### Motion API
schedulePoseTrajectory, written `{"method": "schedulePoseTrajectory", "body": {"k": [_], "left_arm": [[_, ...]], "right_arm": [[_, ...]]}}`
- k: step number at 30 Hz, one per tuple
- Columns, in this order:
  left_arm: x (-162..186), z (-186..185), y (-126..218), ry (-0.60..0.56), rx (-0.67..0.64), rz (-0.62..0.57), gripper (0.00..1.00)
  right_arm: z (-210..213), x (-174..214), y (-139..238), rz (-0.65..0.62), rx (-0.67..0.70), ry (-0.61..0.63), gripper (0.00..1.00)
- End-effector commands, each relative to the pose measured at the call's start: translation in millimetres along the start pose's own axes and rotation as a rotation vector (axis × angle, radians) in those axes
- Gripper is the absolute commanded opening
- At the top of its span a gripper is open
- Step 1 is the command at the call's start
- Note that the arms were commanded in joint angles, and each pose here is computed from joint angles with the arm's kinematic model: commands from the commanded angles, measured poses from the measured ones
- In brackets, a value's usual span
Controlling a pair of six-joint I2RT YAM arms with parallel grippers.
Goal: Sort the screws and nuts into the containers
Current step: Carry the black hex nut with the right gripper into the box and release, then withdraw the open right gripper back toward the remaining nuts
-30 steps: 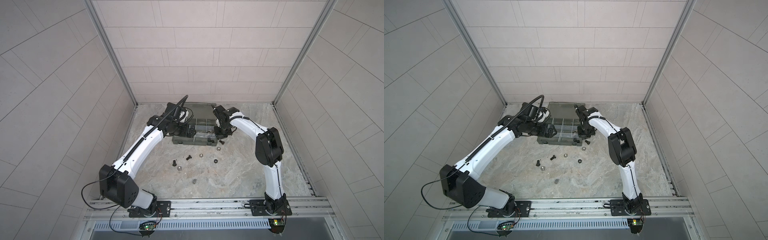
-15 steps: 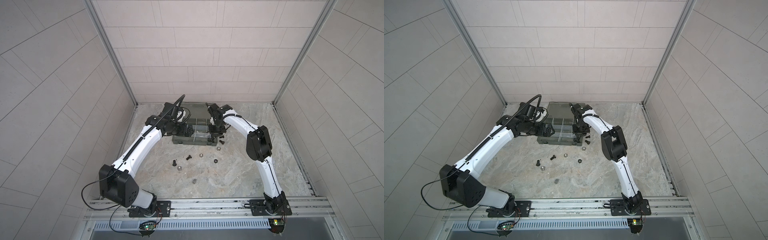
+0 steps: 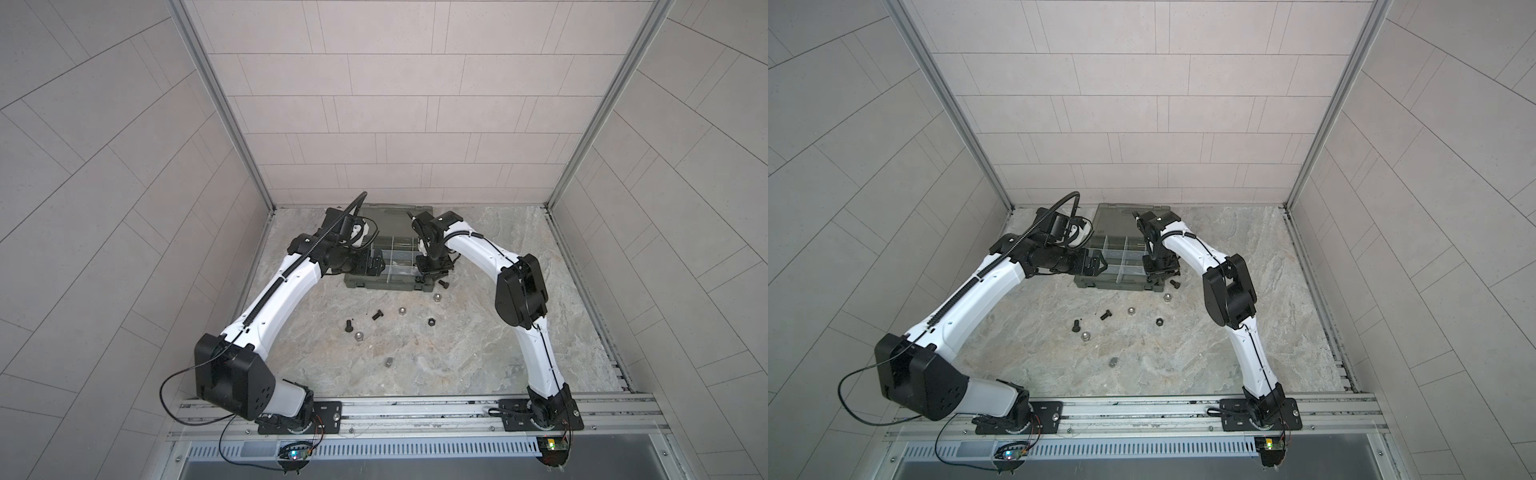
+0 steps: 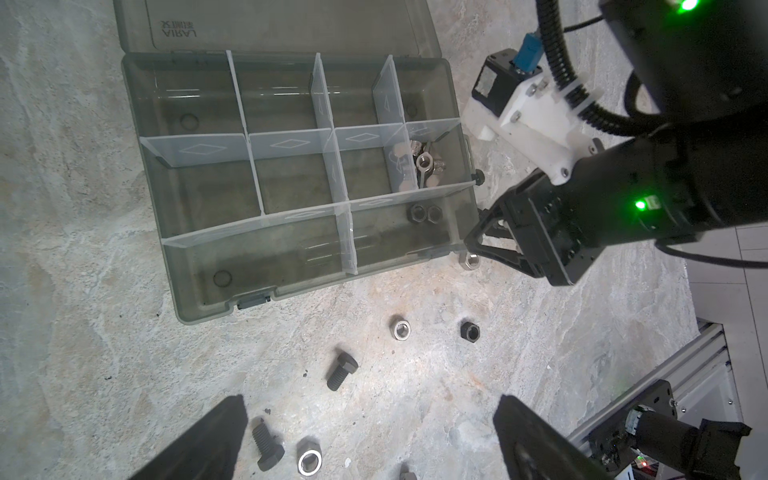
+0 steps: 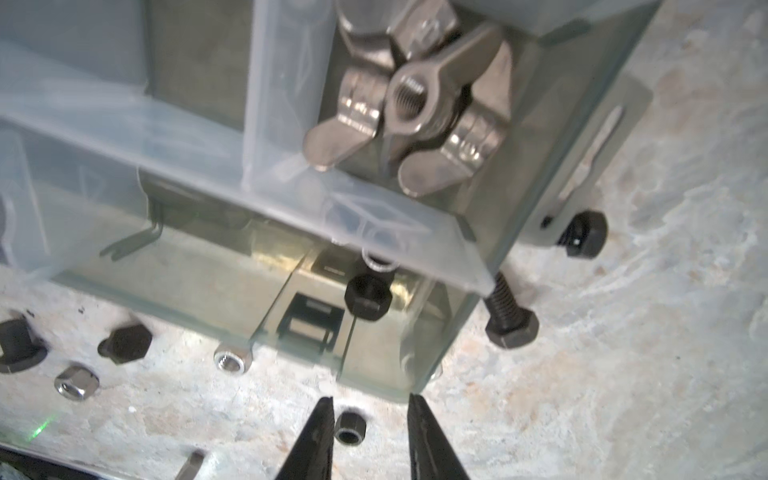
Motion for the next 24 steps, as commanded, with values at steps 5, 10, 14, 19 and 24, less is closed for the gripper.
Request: {"method": "schedulePoseTrajectory", "body": {"k": [5, 10, 14, 19, 24], "left_arm": [[19.4, 1.0, 13.2, 0.019, 0.010, -0.021, 1.00], [29.6, 1.8, 15.9, 0.032, 0.014, -0.013, 1.00], [34.7, 1.3, 19.3, 0.038, 0.021, -0.014, 1.00], [39.9, 1.2, 23.6, 0.040, 0.020, -0.016, 1.00], [44.7, 1.7, 27.1, 0.042, 0.013, -0.016, 1.00]], "right_arm": [[4.9, 42.8, 8.0, 0.008, 0.036, 0.036, 0.32], [2.7, 65.2, -9.4, 0.032, 0.035, 0.017, 0.36], [4.1, 75.4, -22.1, 0.050, 0.022, 0.008, 0.41], [13.3, 81.4, -32.1, 0.059, 0.010, 0.018, 0.41], [21.2, 86.8, -42.9, 0.074, -0.002, 0.025, 0.41]]}}
Point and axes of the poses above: each gripper's point midway between its finger pads, its own y axis back along the fingers, its own z axis along the line the jaws close on, x = y × z, the point moved 9 cm from there along y, back along the fingers, and after that the axes turned 1 degree about -y, right-handed, at the moved point
